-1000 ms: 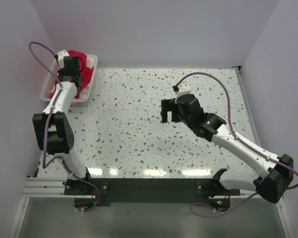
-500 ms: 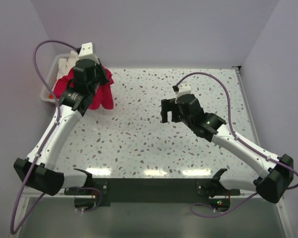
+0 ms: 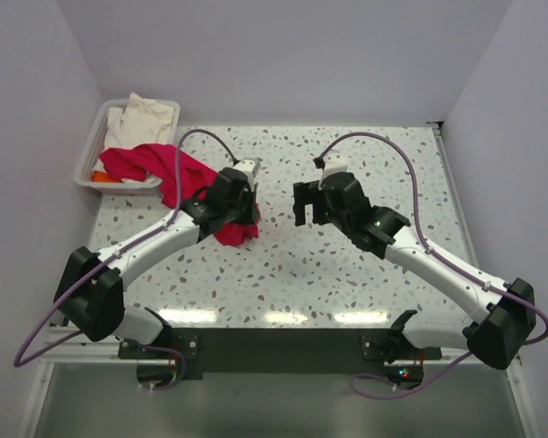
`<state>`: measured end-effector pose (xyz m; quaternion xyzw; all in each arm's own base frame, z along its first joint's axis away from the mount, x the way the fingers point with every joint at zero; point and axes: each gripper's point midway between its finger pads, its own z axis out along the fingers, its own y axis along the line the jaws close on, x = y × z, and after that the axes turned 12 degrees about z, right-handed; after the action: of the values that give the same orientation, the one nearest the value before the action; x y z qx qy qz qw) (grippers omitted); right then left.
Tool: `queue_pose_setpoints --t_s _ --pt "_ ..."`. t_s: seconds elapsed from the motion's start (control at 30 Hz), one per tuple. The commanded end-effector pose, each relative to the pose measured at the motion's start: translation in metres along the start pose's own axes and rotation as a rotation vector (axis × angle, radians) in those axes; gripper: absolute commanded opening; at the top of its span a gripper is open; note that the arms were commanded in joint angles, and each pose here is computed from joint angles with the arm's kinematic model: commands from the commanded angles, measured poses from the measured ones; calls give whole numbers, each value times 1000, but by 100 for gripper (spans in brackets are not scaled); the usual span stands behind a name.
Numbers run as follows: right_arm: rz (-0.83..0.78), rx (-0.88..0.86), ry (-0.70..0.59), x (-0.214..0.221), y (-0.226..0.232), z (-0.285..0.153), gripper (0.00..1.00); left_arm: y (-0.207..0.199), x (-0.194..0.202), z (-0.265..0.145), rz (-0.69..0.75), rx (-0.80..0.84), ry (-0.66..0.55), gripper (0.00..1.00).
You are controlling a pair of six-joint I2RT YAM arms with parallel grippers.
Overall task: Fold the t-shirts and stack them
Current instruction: Move the tshirt to the center of the board, then flatten the tshirt out
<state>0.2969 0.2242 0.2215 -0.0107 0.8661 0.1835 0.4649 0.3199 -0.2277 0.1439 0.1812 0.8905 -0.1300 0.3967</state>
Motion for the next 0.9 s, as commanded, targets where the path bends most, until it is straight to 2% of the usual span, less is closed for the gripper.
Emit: queue_pose_setpoints --t_s 0.0,0.23,0.27,0.37,0.4,0.5,0.53,0.6,0.63,0.7,0.87 --pt "2 -24 -26 -9 8 5 98 -61 -32 -3 30 203 -103 0" --pt "16 1 -43 -10 3 5 99 -92 -56 -8 74 303 -140 1" --pt "18 4 -45 -10 3 5 99 -100 -65 -12 83 319 -157 2" --pt "21 7 -45 -9 2 6 99 -108 -68 -4 81 337 -140 16" --pt "17 2 -30 -4 2 7 99 -102 -61 3 89 306 -105 29" --pt "18 -43 24 11 9 12 96 -66 -66 6 55 167 -102 53" --pt "25 -80 58 20 16 13 93 -40 -69 7 21 97 -101 56" --pt "28 -110 109 36 28 17 92 -14 -70 -6 -18 36 -114 63" --pt "-11 -85 149 54 34 24 90 11 -73 -11 -42 -40 -128 64" --pt "-48 -61 189 69 44 24 90 33 -69 -31 -34 -137 -144 70" --pt "-7 -9 252 99 42 38 86 70 -33 -62 -30 -310 -139 70"
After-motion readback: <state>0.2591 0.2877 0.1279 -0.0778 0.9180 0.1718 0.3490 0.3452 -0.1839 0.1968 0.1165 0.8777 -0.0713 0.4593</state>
